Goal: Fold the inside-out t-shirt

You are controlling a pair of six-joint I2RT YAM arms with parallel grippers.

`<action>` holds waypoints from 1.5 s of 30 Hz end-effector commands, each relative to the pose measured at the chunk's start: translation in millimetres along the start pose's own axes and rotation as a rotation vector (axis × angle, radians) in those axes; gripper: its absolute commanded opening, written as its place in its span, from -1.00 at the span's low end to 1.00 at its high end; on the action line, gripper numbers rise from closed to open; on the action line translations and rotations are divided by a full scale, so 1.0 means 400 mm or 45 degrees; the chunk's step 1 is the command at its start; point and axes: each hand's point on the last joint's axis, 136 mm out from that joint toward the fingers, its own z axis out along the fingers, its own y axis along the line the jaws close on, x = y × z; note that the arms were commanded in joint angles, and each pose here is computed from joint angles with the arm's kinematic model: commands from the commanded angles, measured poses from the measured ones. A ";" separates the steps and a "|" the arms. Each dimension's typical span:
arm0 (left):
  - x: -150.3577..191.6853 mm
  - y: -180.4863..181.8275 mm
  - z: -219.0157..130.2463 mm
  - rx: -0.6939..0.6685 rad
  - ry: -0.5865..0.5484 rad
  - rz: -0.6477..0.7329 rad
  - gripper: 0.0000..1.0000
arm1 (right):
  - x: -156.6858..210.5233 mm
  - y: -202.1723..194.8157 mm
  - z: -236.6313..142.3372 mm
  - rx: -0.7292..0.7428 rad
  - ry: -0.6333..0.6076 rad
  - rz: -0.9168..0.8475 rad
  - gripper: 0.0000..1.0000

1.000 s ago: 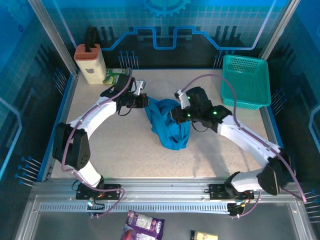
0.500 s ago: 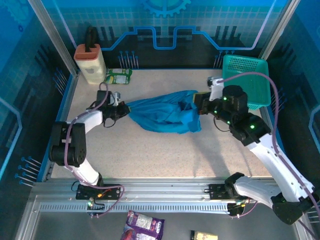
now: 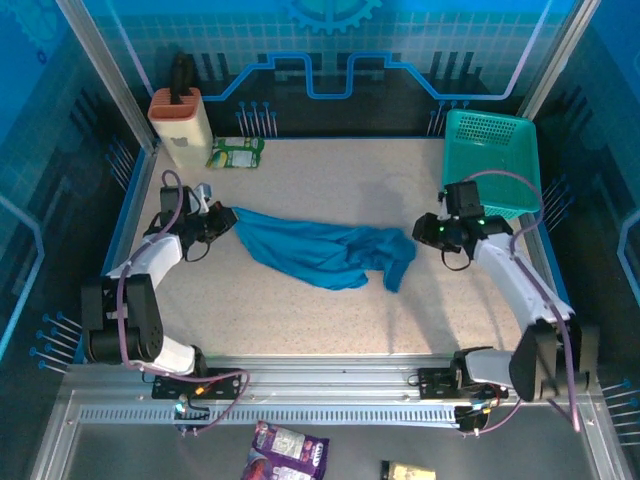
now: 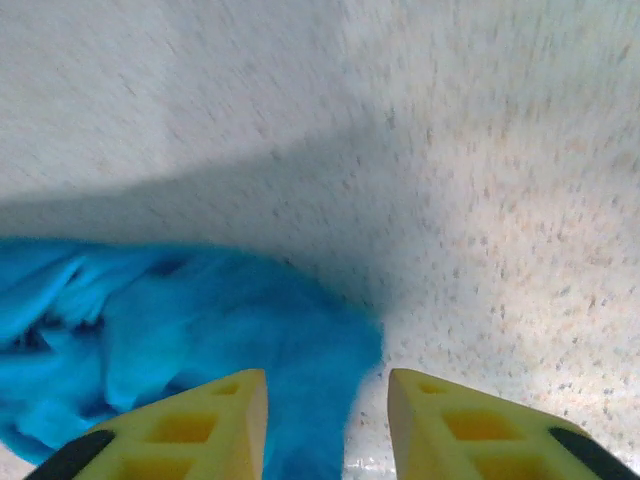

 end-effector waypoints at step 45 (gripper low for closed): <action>-0.088 -0.106 -0.134 0.043 -0.172 0.075 -1.00 | -0.297 0.160 -0.590 0.197 -0.863 -0.471 -1.00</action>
